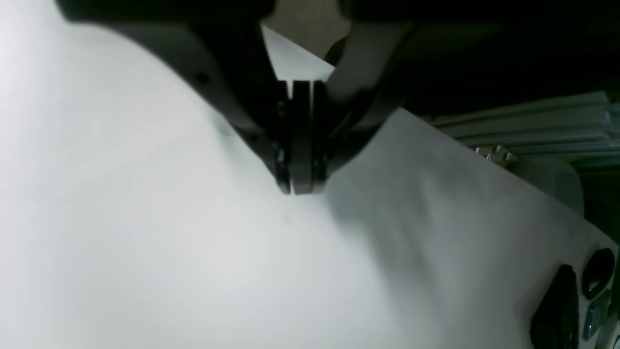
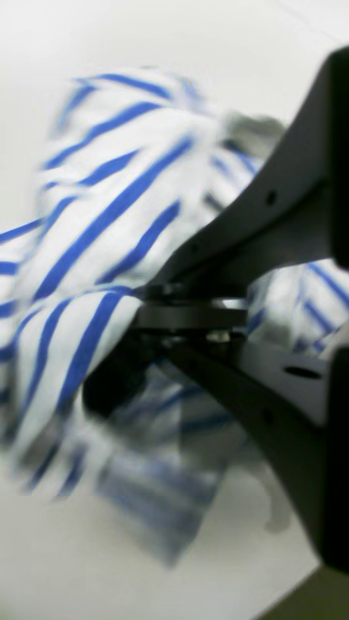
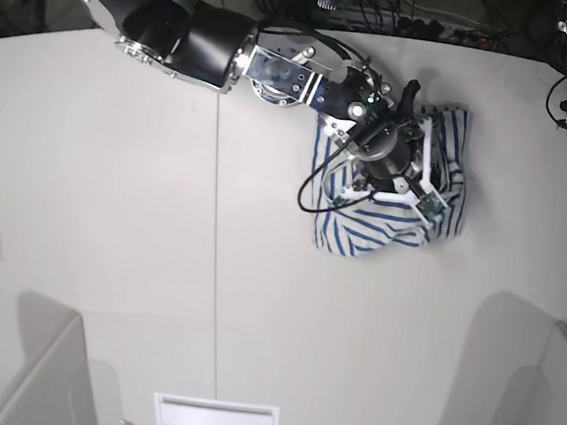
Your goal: Fold the T-shirt properly
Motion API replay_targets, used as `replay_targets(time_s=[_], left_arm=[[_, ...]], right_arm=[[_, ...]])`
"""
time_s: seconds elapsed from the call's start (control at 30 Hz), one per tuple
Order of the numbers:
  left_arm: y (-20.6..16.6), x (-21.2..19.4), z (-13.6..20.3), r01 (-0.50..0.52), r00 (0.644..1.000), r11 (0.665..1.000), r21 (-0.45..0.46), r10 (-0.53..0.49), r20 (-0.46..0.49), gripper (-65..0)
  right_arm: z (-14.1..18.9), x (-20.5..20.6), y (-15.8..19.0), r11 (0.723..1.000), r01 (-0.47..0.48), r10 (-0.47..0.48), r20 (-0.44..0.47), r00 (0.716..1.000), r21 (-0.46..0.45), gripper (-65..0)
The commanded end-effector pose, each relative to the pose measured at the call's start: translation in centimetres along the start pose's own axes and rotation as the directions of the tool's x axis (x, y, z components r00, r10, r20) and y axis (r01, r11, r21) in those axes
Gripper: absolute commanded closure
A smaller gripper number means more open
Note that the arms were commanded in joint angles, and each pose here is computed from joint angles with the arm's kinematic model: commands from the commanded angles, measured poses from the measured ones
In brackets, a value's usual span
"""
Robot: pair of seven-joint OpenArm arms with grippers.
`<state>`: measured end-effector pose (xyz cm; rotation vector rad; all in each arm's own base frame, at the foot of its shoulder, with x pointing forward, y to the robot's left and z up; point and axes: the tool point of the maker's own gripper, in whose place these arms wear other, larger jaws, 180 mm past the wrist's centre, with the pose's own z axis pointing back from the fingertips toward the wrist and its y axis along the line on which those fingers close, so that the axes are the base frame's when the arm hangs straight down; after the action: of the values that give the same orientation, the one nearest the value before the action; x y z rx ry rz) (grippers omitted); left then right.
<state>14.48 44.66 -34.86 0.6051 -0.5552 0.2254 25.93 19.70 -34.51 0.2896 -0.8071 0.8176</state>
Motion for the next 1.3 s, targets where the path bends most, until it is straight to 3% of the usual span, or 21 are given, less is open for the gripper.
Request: replay_targets(time_s=[0.0, 0.13, 0.47, 0.6, 0.63, 0.73, 0.97, 1.03, 1.17, 1.27], left_arm=[[0.9, 1.2, 0.2, 0.008, 0.999, 1.000, 0.026, -0.009, 0.035, 0.0], [0.9, 1.2, 0.3, 0.010, 0.999, 1.000, 0.027, -0.011, 0.036, 0.0], [0.5, 2.2, 0.0, -0.007, 0.998, 1.000, 0.026, 0.006, 0.056, 0.0], [0.3, 1.9, -0.1, -0.028, 1.000, 0.999, 0.020, 0.028, -0.001, 0.0], [0.3, 2.0, -0.1, -0.036, 0.999, 0.999, 0.020, 0.037, -0.010, 0.0], [0.1, 2.6, -0.2, -0.053, 0.998, 0.998, 0.020, 0.053, -0.014, 0.0], [-4.5, 3.5, -0.3, 0.026, 1.000, 0.996, -0.083, -0.026, 0.001, 0.0], [-6.5, 3.3, -0.2, 0.033, 0.999, 0.992, -0.122, -0.033, 0.002, 0.0], [-10.2, 4.3, 1.0, 0.055, 0.998, 0.979, -0.194, -0.047, 0.044, 0.0], [-12.4, 5.6, 2.6, 0.078, 0.994, 0.969, -0.234, -0.056, 0.099, 0.0]], right_arm=[[0.6, 3.6, 0.2, 1.000, -0.018, 0.017, 0.098, 0.995, 0.005, 0.0], [1.0, 6.2, 0.4, 0.997, -0.074, 0.071, 0.158, 0.985, 0.016, 0.0], [1.3, 11.1, -0.6, 0.994, -0.110, 0.109, 0.385, 0.917, -0.020, 0.0], [0.9, 11.2, -0.2, 0.990, -0.136, 0.135, 0.426, 0.895, -0.028, 0.0], [0.7, 11.0, 0.4, 0.987, -0.158, 0.152, 0.430, 0.890, -0.023, -1.8], [0.8, 10.6, 2.1, 0.978, -0.208, 0.188, 0.456, 0.870, -0.006, -22.2], [1.7, 11.9, 2.8, 0.973, -0.232, 0.197, 0.517, 0.833, 0.003, -23.6], [1.5, 12.2, 1.1, 0.981, -0.194, 0.178, 0.495, 0.850, -0.018, -23.1], [0.3, 10.0, -5.5, 0.996, -0.006, 0.035, 0.344, 0.938, -0.086, -23.1], [0.8, 8.1, -9.0, 0.988, 0.091, -0.050, 0.302, 0.952, -0.125, -23.0]])
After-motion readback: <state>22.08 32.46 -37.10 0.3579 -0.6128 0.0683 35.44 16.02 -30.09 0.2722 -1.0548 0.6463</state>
